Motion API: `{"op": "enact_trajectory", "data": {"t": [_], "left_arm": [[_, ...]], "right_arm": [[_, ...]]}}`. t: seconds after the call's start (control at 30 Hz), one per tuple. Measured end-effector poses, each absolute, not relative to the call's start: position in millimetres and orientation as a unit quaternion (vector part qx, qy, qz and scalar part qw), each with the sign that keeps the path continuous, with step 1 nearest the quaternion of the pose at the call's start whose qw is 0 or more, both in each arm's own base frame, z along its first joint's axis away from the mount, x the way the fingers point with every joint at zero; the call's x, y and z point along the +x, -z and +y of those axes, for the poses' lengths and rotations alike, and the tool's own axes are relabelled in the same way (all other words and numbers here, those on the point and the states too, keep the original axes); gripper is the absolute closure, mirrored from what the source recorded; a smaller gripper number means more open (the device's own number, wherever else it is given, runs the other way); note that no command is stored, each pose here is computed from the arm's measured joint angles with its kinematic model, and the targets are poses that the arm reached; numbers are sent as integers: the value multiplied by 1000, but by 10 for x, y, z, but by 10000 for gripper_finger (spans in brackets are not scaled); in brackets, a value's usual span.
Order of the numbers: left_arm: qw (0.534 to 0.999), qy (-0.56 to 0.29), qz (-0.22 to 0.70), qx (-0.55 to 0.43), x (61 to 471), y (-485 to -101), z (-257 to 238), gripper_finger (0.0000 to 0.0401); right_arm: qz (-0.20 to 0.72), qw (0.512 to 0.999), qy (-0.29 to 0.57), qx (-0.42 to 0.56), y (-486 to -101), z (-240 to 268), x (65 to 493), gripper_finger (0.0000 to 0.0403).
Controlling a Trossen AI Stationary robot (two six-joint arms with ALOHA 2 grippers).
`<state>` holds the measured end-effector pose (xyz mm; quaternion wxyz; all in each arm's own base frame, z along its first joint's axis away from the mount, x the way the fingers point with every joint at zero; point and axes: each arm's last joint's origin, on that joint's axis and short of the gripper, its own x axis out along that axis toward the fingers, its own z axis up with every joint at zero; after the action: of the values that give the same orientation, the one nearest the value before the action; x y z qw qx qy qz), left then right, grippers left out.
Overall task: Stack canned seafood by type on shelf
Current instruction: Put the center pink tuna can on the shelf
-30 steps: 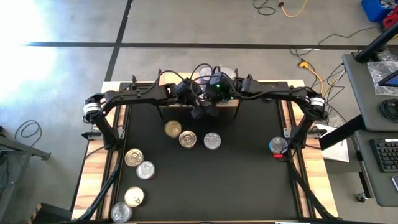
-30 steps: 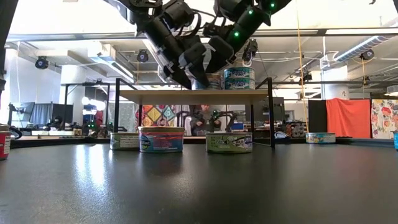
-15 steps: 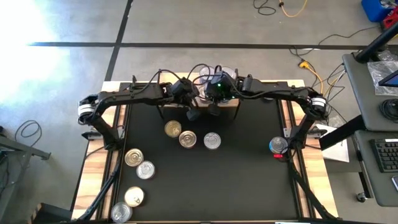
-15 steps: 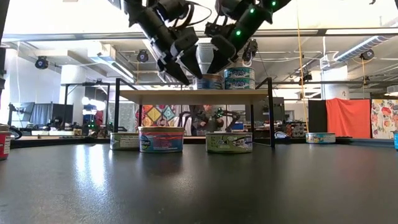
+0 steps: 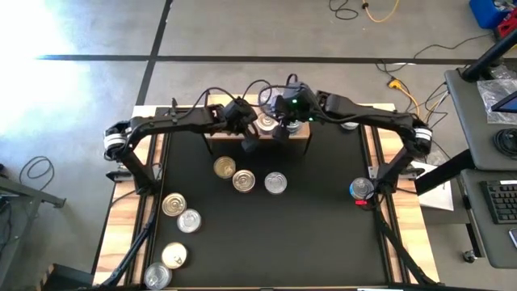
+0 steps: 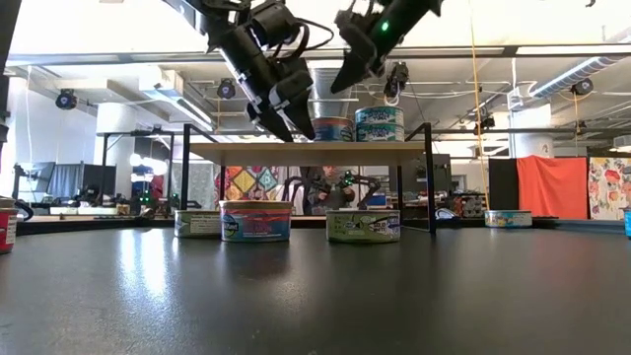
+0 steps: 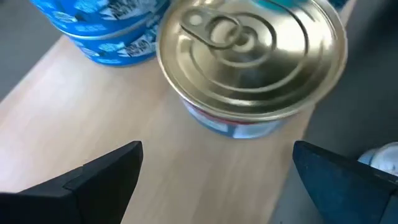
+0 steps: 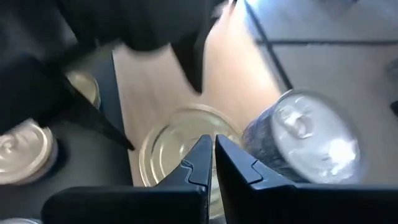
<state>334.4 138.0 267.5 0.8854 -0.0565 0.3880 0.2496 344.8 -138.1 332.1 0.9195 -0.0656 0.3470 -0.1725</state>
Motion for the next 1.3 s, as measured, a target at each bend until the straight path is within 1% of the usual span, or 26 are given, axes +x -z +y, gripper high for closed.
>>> {"op": "enact_trajectory", "data": {"t": [0.23, 0.37, 0.67, 0.8, 1.03, 1.17, 1.3], "left_arm": [[885, -250, 388, -59, 3369, -2637, 1393, 3], [885, -249, 388, -60, 3388, -2612, 1400, 3], [890, -251, 375, -64, 3421, -2609, 1411, 3], [887, -252, 380, -69, 3360, -2680, 1353, 3], [887, -229, 396, -60, 3172, -2921, 1097, 3], [890, -208, 402, -52, 2982, -3114, 871, 3], [898, -172, 400, -56, 2793, -3202, 593, 3]], "right_arm": [[412, 896, 160, -44, -2968, -1428, 3579, 390], [428, 889, 165, -22, -2947, -1408, 3555, 390], [408, 897, 169, -21, -2987, -1405, 3576, 390], [390, 905, 168, -28, -3113, -1386, 3601, 390], [331, 929, 160, -43, -3548, -1209, 3590, 390], [298, 943, 145, -25, -3728, -968, 3591, 390], [300, 948, 106, -12, -3697, -604, 3664, 390]]}}
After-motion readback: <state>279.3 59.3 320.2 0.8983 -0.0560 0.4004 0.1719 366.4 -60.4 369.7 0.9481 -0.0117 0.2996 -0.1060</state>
